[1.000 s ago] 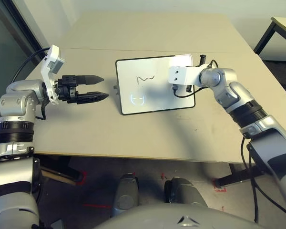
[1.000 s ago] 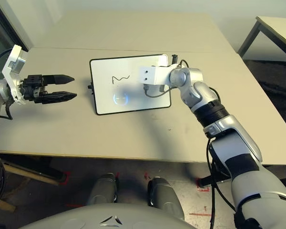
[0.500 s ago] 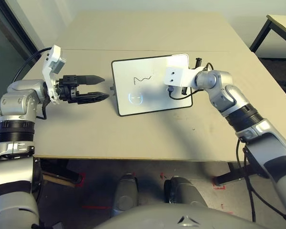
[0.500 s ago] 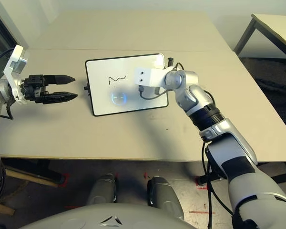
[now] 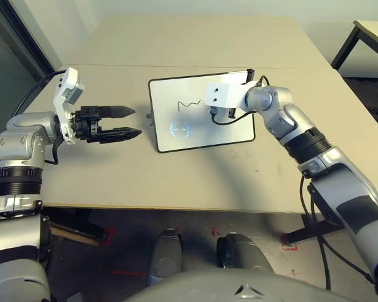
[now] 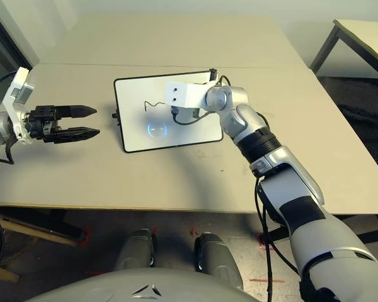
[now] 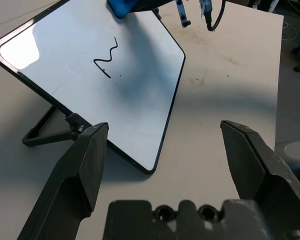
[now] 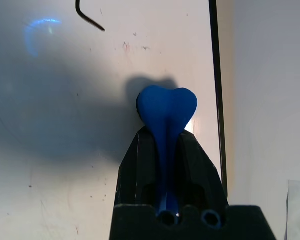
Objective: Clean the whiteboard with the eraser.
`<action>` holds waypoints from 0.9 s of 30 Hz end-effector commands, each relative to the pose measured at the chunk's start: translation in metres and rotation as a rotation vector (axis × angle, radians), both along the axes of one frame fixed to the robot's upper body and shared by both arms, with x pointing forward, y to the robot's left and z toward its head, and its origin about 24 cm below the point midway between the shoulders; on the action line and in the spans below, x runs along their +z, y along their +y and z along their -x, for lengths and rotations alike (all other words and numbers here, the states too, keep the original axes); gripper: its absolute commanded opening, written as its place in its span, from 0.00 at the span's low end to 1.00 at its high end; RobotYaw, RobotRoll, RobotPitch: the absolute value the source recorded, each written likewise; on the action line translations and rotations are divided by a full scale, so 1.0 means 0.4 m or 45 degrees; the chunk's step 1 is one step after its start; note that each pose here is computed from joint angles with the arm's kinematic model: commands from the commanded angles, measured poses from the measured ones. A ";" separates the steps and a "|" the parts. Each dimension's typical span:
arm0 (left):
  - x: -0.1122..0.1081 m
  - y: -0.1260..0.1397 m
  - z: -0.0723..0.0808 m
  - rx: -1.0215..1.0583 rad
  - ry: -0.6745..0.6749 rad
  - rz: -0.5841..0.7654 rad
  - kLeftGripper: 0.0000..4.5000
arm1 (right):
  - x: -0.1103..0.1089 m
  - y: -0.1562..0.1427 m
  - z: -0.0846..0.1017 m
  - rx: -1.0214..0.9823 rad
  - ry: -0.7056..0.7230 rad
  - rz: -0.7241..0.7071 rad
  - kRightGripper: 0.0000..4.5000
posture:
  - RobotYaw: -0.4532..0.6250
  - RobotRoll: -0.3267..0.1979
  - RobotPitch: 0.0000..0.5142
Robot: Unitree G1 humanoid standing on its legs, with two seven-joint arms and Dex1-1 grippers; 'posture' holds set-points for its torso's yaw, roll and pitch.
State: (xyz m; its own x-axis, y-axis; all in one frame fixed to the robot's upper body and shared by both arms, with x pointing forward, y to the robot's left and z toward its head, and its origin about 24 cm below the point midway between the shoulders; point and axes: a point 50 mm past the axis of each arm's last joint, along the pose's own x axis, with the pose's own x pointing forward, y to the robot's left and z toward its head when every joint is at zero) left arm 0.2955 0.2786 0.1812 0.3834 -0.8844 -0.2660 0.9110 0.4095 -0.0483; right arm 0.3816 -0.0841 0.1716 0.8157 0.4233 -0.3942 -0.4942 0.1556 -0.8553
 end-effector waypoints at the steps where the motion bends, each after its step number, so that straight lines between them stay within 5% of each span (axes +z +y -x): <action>1: 0.008 0.006 0.006 0.007 -0.014 -0.015 1.00 | -0.001 0.014 0.024 0.056 0.055 -0.027 0.08 | 0.68 0.62 0.06; 8: 0.004 0.008 0.011 -0.001 0.006 -0.018 1.00 | -0.033 0.031 0.087 0.115 0.123 -0.049 0.08 | 0.67 0.62 0.06; 27: -0.006 0.022 0.033 0.026 0.027 -0.034 1.00 | -0.059 0.117 0.058 0.186 0.018 0.063 0.08 | 0.69 0.62 0.06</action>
